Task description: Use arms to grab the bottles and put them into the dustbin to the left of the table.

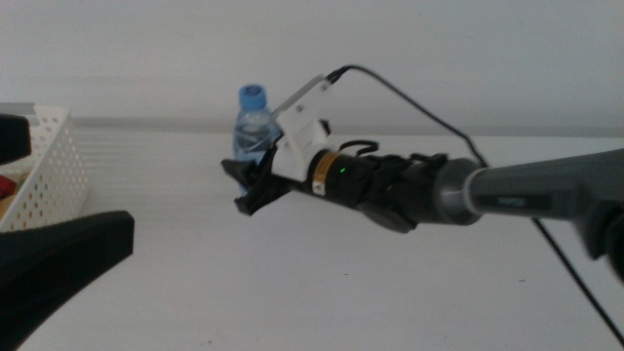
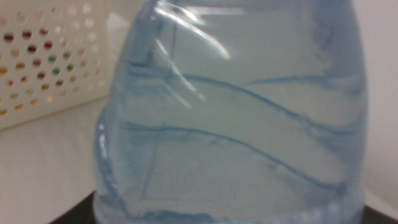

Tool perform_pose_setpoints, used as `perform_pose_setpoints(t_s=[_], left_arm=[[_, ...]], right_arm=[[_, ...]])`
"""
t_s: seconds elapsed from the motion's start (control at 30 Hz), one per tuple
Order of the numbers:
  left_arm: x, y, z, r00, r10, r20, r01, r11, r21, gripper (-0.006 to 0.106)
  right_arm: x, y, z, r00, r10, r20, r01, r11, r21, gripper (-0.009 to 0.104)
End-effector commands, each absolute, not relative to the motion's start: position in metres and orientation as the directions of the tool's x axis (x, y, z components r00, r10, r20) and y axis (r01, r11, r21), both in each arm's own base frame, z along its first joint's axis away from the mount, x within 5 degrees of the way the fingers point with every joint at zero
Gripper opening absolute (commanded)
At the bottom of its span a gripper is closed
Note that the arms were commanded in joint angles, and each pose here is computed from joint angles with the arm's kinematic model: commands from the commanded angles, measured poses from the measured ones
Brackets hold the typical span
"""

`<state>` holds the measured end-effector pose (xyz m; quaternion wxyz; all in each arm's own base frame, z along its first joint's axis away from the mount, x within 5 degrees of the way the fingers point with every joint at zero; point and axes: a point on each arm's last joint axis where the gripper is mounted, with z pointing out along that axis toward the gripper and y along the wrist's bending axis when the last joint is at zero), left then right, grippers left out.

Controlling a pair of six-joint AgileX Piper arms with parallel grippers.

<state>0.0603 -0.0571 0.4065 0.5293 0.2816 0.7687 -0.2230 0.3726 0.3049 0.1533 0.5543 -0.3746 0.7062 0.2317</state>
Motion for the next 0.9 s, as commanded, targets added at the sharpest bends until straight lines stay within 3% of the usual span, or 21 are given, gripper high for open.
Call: perform_pose_setpoints(t_s=[0.0, 0.27, 0.37, 0.47, 0.5, 0.6, 0.67, 0.73, 0.87], left_arm=[[0.059, -0.058, 0.407, -0.272, 0.18, -0.945, 0.674, 0.737, -0.054, 0.094], [0.059, -0.058, 0.407, -0.272, 0.18, -0.945, 0.674, 0.737, -0.054, 0.094], [0.059, -0.058, 0.407, -0.272, 0.18, -0.945, 0.674, 0.737, -0.054, 0.094], [0.059, -0.058, 0.407, -0.272, 0.18, -0.945, 0.674, 0.737, -0.054, 0.094], [0.059, -0.058, 0.407, -0.272, 0.18, -0.945, 0.674, 0.737, -0.054, 0.094], [0.059, -0.058, 0.407, -0.272, 0.18, -0.945, 0.674, 0.737, -0.054, 0.094], [0.059, -0.058, 0.407, -0.272, 0.18, -0.945, 0.674, 0.737, -0.054, 0.094], [0.059, -0.058, 0.407, -0.272, 0.18, -0.945, 0.674, 0.737, -0.054, 0.094], [0.059, -0.058, 0.407, -0.272, 0.18, -0.945, 0.674, 0.737, -0.054, 0.094]], right_arm=[[0.375, 0.318, 0.154, -0.077, -0.23, -0.97, -0.798, 0.598, -0.079, -0.002], [0.372, 0.323, 0.111, -0.14, -0.282, -0.949, -0.809, 0.586, -0.055, -0.001], [0.372, 0.321, 0.103, -0.167, -0.314, -0.935, -0.803, 0.594, -0.056, 0.005], [0.373, 0.32, 0.102, -0.18, -0.322, -0.929, -0.798, 0.601, -0.054, 0.02], [0.372, 0.321, 0.103, -0.193, -0.312, -0.93, -0.794, 0.606, -0.038, 0.039], [0.37, 0.322, 0.108, -0.237, -0.32, -0.917, -0.782, 0.624, -0.016, 0.067], [0.368, 0.322, 0.112, -0.257, -0.343, -0.904, -0.778, 0.628, -0.017, 0.08], [0.367, 0.321, 0.118, -0.283, -0.351, -0.893, -0.769, 0.639, -0.008, 0.086], [0.363, 0.315, 0.138, -0.381, -0.362, -0.85, -0.716, 0.698, 0.023, 0.086]])
